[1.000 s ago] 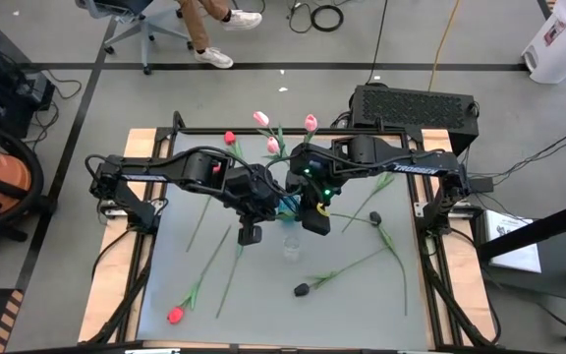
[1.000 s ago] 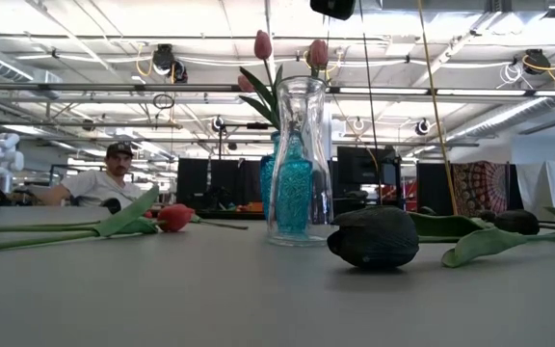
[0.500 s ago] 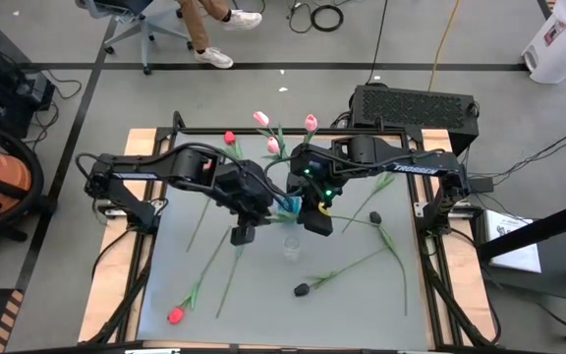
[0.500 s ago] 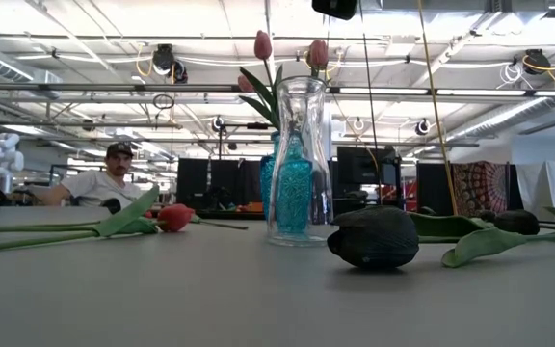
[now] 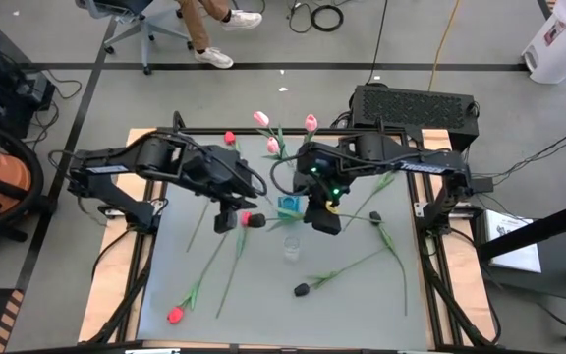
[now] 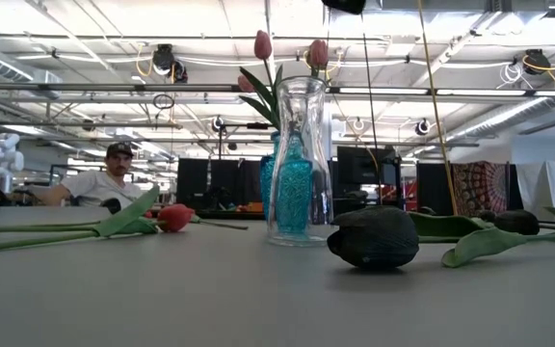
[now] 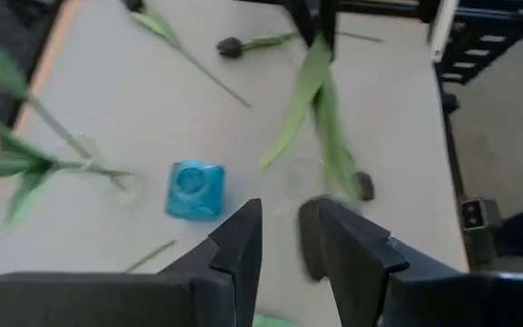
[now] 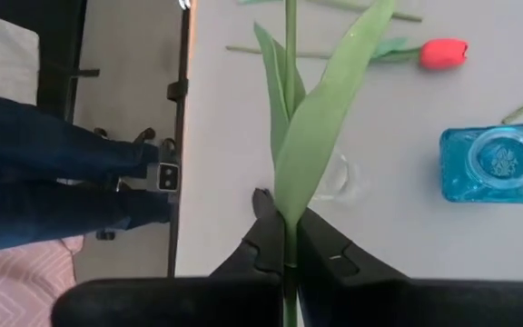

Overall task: Sort flowers into vase by color
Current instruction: Put the bottom left black tulip into the blue vase

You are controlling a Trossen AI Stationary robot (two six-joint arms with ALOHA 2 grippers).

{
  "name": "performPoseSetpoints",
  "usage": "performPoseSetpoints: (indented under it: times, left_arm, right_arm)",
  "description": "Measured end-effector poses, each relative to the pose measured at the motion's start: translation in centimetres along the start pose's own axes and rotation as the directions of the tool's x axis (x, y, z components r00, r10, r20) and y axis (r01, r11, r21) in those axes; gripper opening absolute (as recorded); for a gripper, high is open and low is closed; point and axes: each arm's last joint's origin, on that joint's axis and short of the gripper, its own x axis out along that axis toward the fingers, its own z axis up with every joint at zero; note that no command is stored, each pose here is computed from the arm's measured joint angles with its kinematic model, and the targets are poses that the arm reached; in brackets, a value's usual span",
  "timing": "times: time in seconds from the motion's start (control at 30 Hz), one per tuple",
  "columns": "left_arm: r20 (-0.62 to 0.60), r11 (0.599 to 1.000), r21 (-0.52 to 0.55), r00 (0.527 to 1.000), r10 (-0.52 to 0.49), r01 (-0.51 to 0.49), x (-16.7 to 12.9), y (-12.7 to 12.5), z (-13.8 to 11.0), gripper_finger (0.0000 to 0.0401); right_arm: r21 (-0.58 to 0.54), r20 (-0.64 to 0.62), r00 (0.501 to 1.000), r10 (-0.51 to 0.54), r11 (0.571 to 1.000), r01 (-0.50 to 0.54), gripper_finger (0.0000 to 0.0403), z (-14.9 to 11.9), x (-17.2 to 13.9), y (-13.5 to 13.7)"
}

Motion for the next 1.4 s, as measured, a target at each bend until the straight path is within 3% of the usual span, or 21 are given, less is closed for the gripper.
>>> performPoseSetpoints:
  times: [0.2, 0.33, 0.5, 0.73, 0.9, 1.07, 1.17, 1.4]
  left_arm:
    - [0.042, 0.997, -0.014, 0.996, 0.077, -0.076, -1.9, 0.4, -0.5, 0.0114]
    - [0.054, 0.994, -0.032, 0.993, 0.109, -0.108, -2.6, 0.5, -0.7, 0.0114]
    - [0.074, 0.990, -0.035, 0.987, 0.140, -0.137, -3.6, 0.7, -0.9, 0.0115]
    - [-0.001, 0.981, -0.024, 0.982, 0.191, -0.191, -3.9, 0.9, -1.9, 0.0114]
    - [-0.014, 0.980, -0.047, 0.981, 0.195, -0.195, -3.9, 1.0, -2.0, 0.0114]
    - [-0.015, 0.979, -0.047, 0.980, 0.197, -0.198, -3.9, 1.0, -2.0, 0.0114]
    - [-0.013, 0.976, -0.047, 0.977, 0.214, -0.214, -3.9, 1.0, -2.0, 0.0114]
    - [-0.009, 0.970, -0.046, 0.971, 0.239, -0.239, -3.9, 1.1, -2.0, 0.0114]
  right_arm:
    - [-0.030, 0.133, 0.988, -0.072, 0.997, 0.077, 0.0000, -0.8, -3.5, 1.1]
    - [-0.036, 0.302, 0.941, -0.150, 0.985, 0.169, 0.0000, -1.6, -7.2, 2.2]
    - [-0.010, 0.522, 0.820, -0.236, 0.959, 0.283, 0.0000, -3.7, -12.6, 3.7]
    - [0.047, 0.727, 0.624, -0.287, 0.927, 0.372, 0.0003, -8.0, -19.4, 5.4]
    - [0.105, 0.817, 0.479, -0.322, 0.899, 0.426, 0.0001, -10.8, -22.8, 6.1]
    - [0.202, 0.829, 0.361, -0.426, 0.832, 0.517, 0.0001, -12.2, -24.4, 6.1]
    - [0.209, 0.825, 0.340, -0.452, 0.803, 0.558, 0.0001, -12.2, -24.3, 6.0]
    - [0.176, 0.782, 0.388, -0.487, 0.771, 0.612, 0.0000, -11.3, -21.1, 4.6]
